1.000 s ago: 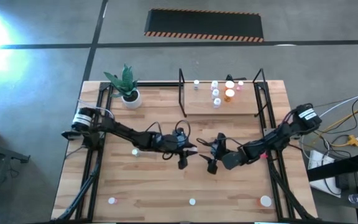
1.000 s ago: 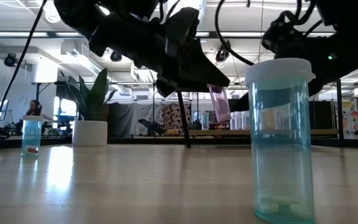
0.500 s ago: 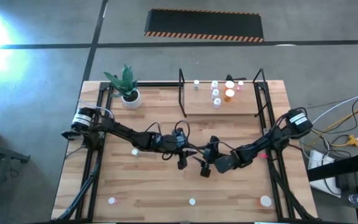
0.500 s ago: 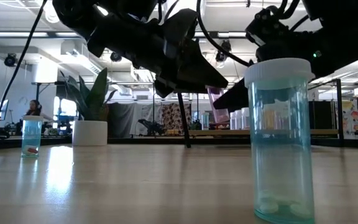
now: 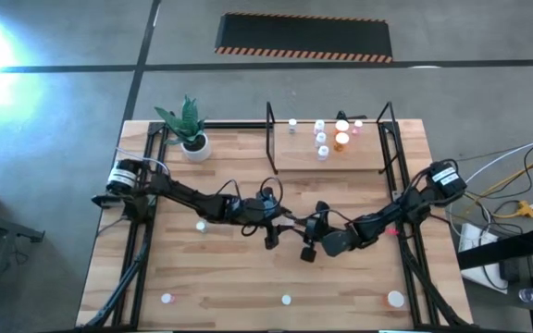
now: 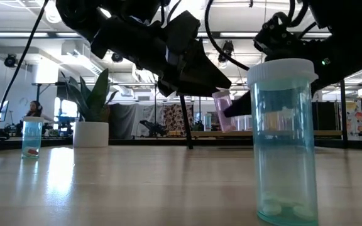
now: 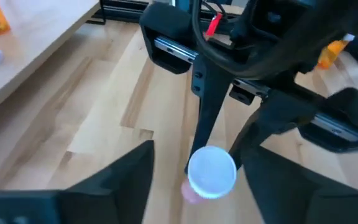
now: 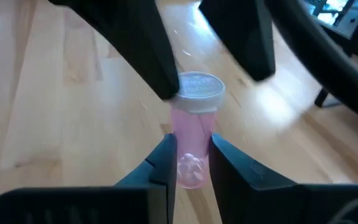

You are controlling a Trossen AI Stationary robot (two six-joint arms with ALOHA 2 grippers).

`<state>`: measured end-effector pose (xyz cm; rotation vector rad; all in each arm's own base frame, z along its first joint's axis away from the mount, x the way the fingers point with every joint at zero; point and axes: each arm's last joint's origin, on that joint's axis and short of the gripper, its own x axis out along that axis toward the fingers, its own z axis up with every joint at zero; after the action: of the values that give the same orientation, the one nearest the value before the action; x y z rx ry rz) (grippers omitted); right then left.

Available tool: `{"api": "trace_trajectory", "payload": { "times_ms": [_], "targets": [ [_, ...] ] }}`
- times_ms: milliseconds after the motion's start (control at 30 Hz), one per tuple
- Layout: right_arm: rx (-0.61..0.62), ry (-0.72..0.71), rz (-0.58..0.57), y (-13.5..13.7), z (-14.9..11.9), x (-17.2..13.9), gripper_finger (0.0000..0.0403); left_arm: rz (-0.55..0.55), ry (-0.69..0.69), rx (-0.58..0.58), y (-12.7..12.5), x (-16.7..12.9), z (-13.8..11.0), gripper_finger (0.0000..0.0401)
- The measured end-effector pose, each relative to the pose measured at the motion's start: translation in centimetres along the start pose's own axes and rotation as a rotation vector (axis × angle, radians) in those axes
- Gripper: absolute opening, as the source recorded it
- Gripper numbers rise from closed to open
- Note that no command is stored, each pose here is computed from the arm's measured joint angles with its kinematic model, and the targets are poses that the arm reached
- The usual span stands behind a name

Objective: Pick and place medicine bottles onto shelf by color
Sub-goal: Put the top pink pill bottle on the shelf aligned with the other pink pill bottle

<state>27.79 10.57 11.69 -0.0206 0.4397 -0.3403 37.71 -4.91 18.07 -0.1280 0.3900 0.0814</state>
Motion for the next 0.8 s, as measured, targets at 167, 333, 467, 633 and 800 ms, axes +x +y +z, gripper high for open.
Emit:
{"api": "trace_trajectory", "payload": {
  "times_ms": [167, 333, 467, 633, 800],
  "targets": [
    [0.051, 0.030, -0.036, -0.9, -1.6, -0.5, 0.0067, 0.028, 0.013, 0.022, 0.8, -0.8, 0.8, 0.0272],
    [0.131, -0.022, -0.106, -2.5, -1.8, -2.7, 0.0067, 0.103, 0.036, 0.026, 1.2, -2.2, 0.5, 0.0278],
    [0.199, -0.057, -0.187, -4.8, -1.7, -4.8, 0.0067, 0.121, 0.064, 0.041, 1.0, -2.6, -1.0, 0.0278],
    [0.273, -0.099, -0.374, -8.4, -2.0, -7.4, 0.0067, 0.117, 0.060, 0.004, 0.9, -2.6, -2.3, 0.0278],
    [0.380, -0.121, -0.528, -11.9, -1.9, -9.5, 0.0067, 0.114, 0.030, -0.014, 1.0, -2.7, -2.6, 0.0278]
  ]
}}
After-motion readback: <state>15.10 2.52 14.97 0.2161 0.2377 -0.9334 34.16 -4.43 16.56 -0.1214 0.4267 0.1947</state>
